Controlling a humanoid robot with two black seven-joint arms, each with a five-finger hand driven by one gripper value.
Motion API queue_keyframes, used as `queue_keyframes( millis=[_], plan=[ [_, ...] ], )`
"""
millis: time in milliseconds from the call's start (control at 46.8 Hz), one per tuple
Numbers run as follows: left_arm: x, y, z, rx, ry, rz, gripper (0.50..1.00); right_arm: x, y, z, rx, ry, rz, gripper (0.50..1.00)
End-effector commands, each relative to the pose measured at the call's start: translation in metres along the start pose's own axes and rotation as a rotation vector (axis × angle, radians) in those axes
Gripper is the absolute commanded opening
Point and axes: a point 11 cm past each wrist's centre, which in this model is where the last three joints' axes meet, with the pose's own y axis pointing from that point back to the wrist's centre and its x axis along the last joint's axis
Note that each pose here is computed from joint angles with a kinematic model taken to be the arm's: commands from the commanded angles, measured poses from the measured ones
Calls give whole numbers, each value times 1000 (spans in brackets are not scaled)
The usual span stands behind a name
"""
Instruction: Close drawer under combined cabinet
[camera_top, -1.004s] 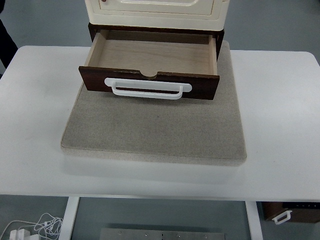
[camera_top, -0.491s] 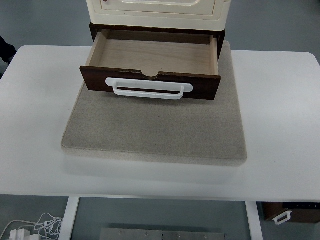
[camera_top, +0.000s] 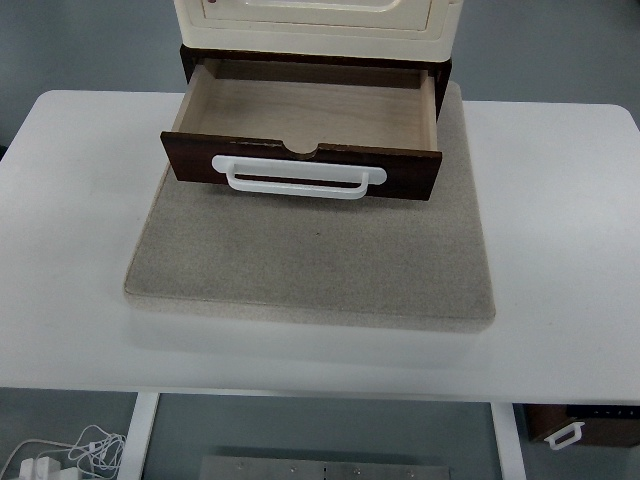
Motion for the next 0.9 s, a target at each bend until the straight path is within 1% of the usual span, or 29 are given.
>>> queue_keyframes(
  millis=[0,85,214,342,406,534,705,876],
  plan=[
    [-24,-4,-8,32,-38,-75,996,0,0,0,0,0,0,952],
    [-44,-8,-11,52,-88,-137,996,0,0,0,0,0,-1,952],
    [-69,-10,-27,123,-136,-216,996,0,0,0,0,0,2,952],
    [-86,-4,-60,285,-203,-293,994,0,0,0,0,0,0,952],
    [-91,1,-73,349,-233,-317,996,0,0,0,0,0,0,952],
    [-105,16,-102,480,-257,-404,996,0,0,0,0,0,0,952],
    [-125,35,-124,625,-258,-551,996,0,0,0,0,0,2,952],
    [-141,63,-148,790,-271,-710,996,0,0,0,0,0,0,952]
  ],
)
